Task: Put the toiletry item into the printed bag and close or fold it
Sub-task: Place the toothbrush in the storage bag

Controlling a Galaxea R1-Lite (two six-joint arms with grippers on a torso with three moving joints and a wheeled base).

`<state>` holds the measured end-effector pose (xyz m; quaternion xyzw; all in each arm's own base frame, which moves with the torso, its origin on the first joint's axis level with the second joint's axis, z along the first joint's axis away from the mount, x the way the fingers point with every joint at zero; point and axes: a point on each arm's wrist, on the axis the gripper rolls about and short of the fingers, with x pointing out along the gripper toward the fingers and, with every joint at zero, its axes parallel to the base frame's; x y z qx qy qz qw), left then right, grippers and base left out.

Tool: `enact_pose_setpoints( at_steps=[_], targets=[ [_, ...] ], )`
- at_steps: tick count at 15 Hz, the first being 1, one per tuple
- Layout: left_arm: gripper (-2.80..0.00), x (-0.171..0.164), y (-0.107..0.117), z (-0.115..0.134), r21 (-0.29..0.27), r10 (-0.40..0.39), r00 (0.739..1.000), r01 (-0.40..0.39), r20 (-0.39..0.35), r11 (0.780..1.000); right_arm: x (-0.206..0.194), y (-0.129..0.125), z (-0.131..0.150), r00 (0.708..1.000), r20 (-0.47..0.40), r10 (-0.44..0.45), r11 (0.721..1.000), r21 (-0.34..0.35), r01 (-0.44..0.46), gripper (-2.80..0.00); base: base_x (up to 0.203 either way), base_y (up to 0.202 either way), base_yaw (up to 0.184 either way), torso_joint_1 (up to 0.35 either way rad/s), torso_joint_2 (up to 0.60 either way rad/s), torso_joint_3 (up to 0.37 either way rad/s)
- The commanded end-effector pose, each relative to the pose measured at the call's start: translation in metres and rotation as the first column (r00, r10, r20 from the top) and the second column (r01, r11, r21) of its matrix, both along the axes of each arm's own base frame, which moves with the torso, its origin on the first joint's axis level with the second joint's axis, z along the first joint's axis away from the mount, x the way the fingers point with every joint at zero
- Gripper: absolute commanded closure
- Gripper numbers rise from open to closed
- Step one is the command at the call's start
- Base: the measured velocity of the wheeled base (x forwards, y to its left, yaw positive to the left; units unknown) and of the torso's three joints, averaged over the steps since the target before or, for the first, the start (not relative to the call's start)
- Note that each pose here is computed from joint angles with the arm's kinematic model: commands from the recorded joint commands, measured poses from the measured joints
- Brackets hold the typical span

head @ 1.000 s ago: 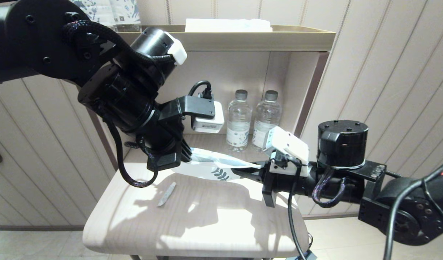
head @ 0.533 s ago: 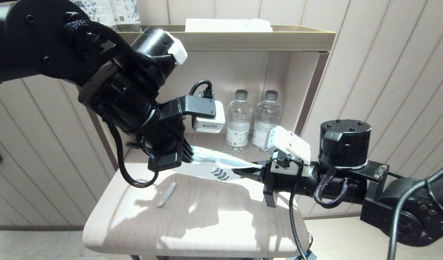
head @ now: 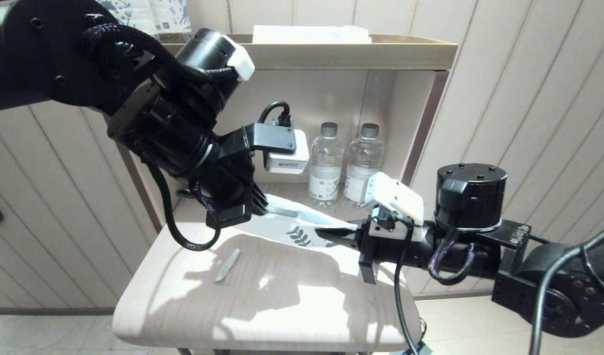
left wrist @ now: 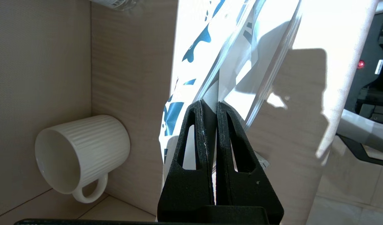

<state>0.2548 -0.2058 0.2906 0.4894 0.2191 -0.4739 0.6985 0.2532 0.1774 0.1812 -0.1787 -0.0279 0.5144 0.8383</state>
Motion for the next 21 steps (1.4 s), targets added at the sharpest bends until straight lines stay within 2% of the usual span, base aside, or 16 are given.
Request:
enact_pose_setpoints(
  at_steps=[1, 6, 15, 21],
  targets=[
    [0.00, -0.002, 0.002, 0.003, 0.000, -0.003, 1.000, 0.003, 0.006, 1.000, 0.000, 0.000, 0.000, 1.000, 0.004, 0.004, 1.000, 0.000, -0.004, 0.00, 0.000, 0.000, 0.000, 0.000, 0.00, 0.000],
    [0.00, -0.007, 0.006, 0.014, -0.038, 0.001, 0.999, 0.000, 0.049, 0.999, 0.001, 0.001, -0.001, 1.000, 0.002, 0.004, 1.000, -0.001, -0.004, 0.00, 0.000, 0.000, 0.000, 0.000, 0.00, 0.000],
    [0.00, -0.001, -0.006, 0.008, -0.056, -0.014, 0.998, 0.017, 0.066, 0.998, 0.000, 0.003, -0.003, 1.000, -0.004, 0.010, 1.000, -0.005, -0.010, 0.00, 0.000, 0.000, 0.000, 0.000, 0.00, 0.000],
    [0.00, -0.004, -0.003, 0.011, -0.054, -0.016, 0.997, 0.020, 0.070, 0.998, -0.001, 0.004, -0.005, 1.000, -0.008, 0.018, 1.000, -0.009, -0.018, 0.00, 0.000, 0.000, 0.000, 0.000, 0.00, 0.000]
  ],
)
